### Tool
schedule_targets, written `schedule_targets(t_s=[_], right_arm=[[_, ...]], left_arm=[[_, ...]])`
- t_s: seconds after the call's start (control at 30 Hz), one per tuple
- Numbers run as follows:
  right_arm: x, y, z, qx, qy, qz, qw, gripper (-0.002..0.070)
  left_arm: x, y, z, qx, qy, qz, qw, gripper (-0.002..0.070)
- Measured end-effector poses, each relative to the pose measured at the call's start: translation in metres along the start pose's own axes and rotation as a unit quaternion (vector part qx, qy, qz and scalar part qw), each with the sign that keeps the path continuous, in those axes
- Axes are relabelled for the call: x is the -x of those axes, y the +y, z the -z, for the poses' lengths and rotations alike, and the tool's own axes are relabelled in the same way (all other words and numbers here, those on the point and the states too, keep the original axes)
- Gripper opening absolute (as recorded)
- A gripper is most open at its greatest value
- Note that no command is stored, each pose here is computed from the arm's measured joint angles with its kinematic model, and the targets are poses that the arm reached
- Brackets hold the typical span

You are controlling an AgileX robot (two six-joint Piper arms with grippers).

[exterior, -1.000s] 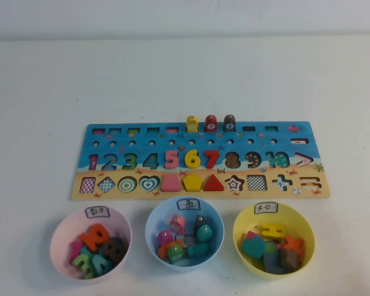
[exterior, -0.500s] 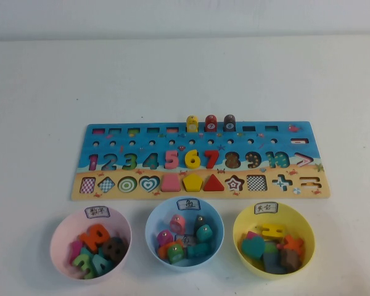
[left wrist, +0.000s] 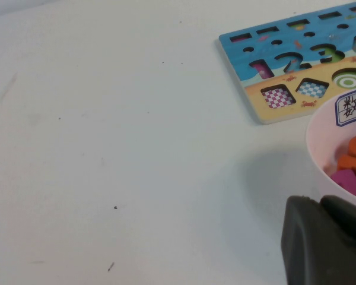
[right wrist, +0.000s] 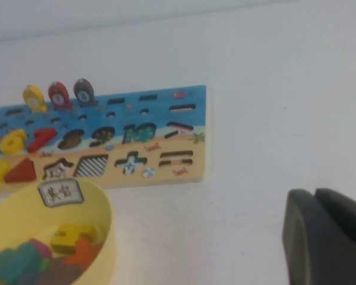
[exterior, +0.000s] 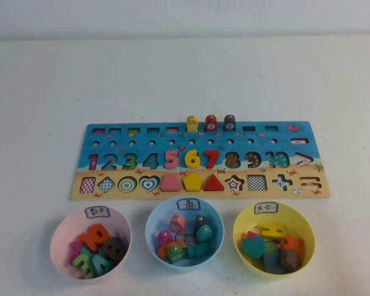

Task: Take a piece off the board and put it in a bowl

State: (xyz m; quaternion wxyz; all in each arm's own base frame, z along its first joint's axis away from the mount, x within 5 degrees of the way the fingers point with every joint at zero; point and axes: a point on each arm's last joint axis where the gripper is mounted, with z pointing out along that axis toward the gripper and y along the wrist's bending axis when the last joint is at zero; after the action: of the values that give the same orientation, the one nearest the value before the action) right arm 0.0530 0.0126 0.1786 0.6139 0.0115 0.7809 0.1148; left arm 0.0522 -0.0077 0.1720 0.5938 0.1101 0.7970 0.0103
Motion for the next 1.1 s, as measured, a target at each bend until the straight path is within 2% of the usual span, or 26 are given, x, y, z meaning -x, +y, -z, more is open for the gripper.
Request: schedule_targets(t_s=[0.17,0.4,0.87,1.1], right_arm=[[0.007,0.003,0.000,0.019,-0.036,-0.082,0.996,-0.0017],[0.014,0.005,0.001,0.043,-0.070,-0.202,0.976,-0.0017],[0.014,0.007,0.001,0.058,-0.064,-0.251,0.964,-0.0017],[0.035,0.023,0.001,0.088,0.032,-0.246,0.965,-0.0017]], left_arm=[[0.000,0.000,0.000,0.000,0.000,0.000,1.000,-0.0001],[0.000,0.000,0.000,0.000,0.000,0.000,1.000,-0.0001],[0.000,0.000,0.000,0.000,0.000,0.000,1.000,-0.0001],[0.000,0.000,0.000,0.000,0.000,0.000,1.000,-0.0001]])
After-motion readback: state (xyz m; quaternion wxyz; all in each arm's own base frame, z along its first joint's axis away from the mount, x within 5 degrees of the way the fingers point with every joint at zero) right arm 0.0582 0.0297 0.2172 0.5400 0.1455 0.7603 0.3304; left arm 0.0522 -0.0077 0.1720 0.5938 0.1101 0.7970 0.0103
